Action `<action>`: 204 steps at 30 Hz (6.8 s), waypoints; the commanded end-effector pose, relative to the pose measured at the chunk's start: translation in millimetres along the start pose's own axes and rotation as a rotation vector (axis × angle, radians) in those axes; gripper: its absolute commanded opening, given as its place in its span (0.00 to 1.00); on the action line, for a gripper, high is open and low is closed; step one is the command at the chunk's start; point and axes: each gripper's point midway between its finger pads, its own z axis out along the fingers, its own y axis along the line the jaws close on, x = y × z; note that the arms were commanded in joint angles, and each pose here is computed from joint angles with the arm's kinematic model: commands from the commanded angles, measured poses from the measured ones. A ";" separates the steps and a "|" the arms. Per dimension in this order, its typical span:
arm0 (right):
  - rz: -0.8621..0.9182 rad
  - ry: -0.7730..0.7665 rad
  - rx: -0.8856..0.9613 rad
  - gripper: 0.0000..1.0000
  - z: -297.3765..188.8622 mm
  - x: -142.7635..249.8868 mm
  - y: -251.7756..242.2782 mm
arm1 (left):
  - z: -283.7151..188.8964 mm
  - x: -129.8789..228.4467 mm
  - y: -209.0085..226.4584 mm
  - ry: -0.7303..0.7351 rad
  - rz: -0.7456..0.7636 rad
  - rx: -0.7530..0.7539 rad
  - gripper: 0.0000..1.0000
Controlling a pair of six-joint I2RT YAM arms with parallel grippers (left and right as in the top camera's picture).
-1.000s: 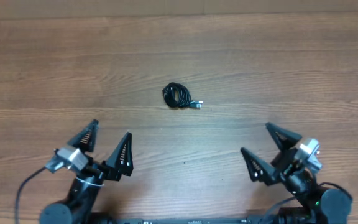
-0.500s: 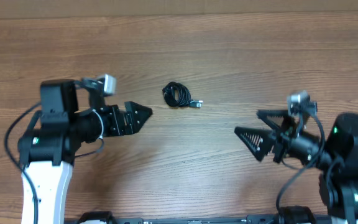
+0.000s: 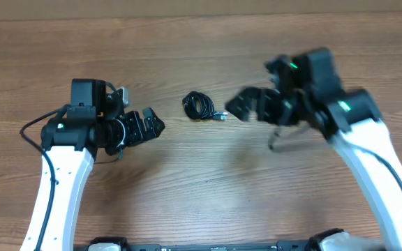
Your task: Untangle cables
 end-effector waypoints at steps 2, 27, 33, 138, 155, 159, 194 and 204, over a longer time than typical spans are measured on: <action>-0.036 -0.003 0.084 0.95 51.2 -28.4 -16.5 | 16.5 -6.0 15.7 0.033 -0.053 -0.079 0.99; -0.011 0.042 0.147 0.59 228.2 -28.2 -49.1 | 46.4 14.1 36.0 0.213 -0.047 -0.131 1.00; -0.054 0.046 0.143 0.42 239.3 -17.8 -34.6 | 46.6 14.8 33.6 0.217 -0.049 -0.117 1.00; 0.249 0.193 0.313 1.00 20.0 21.7 -68.2 | 126.7 31.7 5.6 0.295 0.213 -0.506 0.73; 0.221 0.185 0.283 1.00 25.6 19.7 -58.1 | 132.4 48.0 -5.8 0.312 0.100 -0.474 0.15; 0.203 0.186 0.276 1.00 28.6 20.8 -52.6 | 135.6 45.1 -7.6 0.296 0.101 -0.462 0.38; -0.342 0.311 0.005 0.92 145.4 126.8 24.8 | 20.3 -58.5 95.8 0.184 -0.364 -0.521 0.99; -0.357 0.321 0.009 0.58 197.1 135.3 21.4 | 18.5 -50.8 104.1 0.212 -0.391 -0.535 1.00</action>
